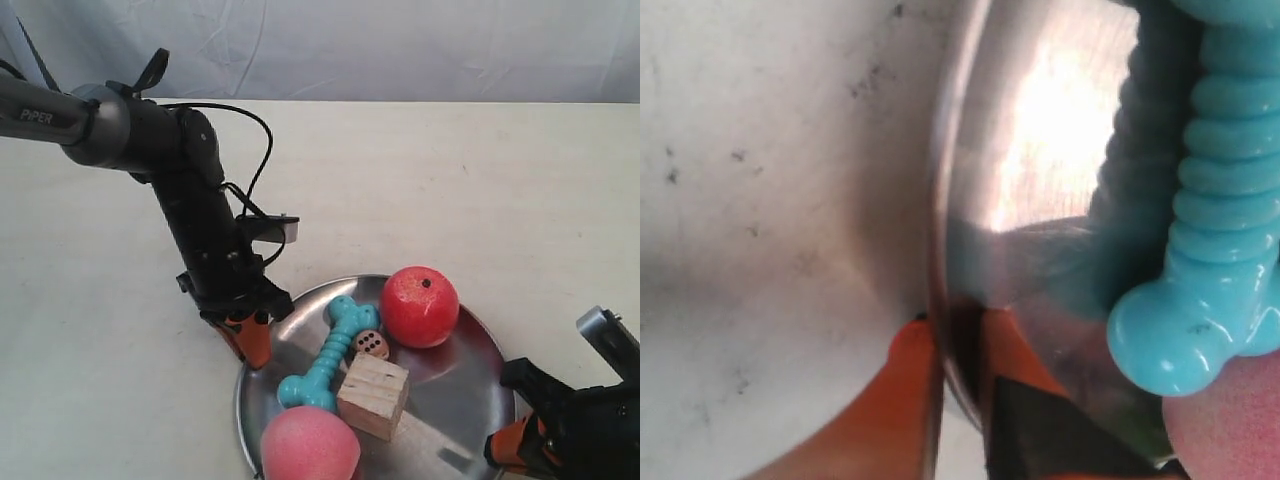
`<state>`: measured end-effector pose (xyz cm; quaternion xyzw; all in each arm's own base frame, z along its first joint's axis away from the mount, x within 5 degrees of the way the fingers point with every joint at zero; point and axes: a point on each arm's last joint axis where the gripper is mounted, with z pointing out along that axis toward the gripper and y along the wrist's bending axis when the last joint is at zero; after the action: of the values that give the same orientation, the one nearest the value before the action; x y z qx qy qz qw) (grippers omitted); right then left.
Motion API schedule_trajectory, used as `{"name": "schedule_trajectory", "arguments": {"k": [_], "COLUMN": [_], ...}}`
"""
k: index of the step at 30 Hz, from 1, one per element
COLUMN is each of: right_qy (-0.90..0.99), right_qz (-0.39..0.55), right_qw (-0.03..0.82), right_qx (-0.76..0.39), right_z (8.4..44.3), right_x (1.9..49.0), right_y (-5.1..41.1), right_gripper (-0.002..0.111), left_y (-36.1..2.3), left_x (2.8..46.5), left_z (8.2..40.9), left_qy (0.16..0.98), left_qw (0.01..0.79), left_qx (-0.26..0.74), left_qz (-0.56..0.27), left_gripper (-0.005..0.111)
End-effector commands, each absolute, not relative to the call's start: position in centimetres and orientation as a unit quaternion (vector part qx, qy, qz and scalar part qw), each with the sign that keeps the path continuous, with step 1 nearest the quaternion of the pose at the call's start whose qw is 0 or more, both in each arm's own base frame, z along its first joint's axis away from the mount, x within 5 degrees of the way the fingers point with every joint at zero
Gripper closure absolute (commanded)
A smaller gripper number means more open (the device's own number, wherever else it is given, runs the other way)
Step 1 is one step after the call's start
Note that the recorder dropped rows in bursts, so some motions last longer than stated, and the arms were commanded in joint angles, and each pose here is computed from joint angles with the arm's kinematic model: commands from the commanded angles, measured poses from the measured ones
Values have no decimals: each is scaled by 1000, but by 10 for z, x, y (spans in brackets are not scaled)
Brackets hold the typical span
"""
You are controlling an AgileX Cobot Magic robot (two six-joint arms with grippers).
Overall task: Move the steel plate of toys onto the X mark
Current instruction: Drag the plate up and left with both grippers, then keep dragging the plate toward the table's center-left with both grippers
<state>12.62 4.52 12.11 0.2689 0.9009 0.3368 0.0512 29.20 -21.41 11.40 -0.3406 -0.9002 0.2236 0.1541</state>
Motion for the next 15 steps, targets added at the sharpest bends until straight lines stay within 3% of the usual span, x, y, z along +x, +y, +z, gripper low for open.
{"name": "schedule_trajectory", "arguments": {"k": [1, 15], "right_qy": [894, 902], "right_qz": [343, 344], "right_qw": [65, 85], "right_qx": [280, 247], "right_z": [124, 143], "right_x": [133, 159], "right_y": [44, 42], "right_gripper": [109, 109], "left_y": [-215, -207], "left_x": [285, 287], "left_z": [129, 152], "left_qy": [-881, -889], "left_qw": [162, 133], "left_qx": [-388, -400], "left_qz": [215, 179], "left_gripper": [107, 107]}}
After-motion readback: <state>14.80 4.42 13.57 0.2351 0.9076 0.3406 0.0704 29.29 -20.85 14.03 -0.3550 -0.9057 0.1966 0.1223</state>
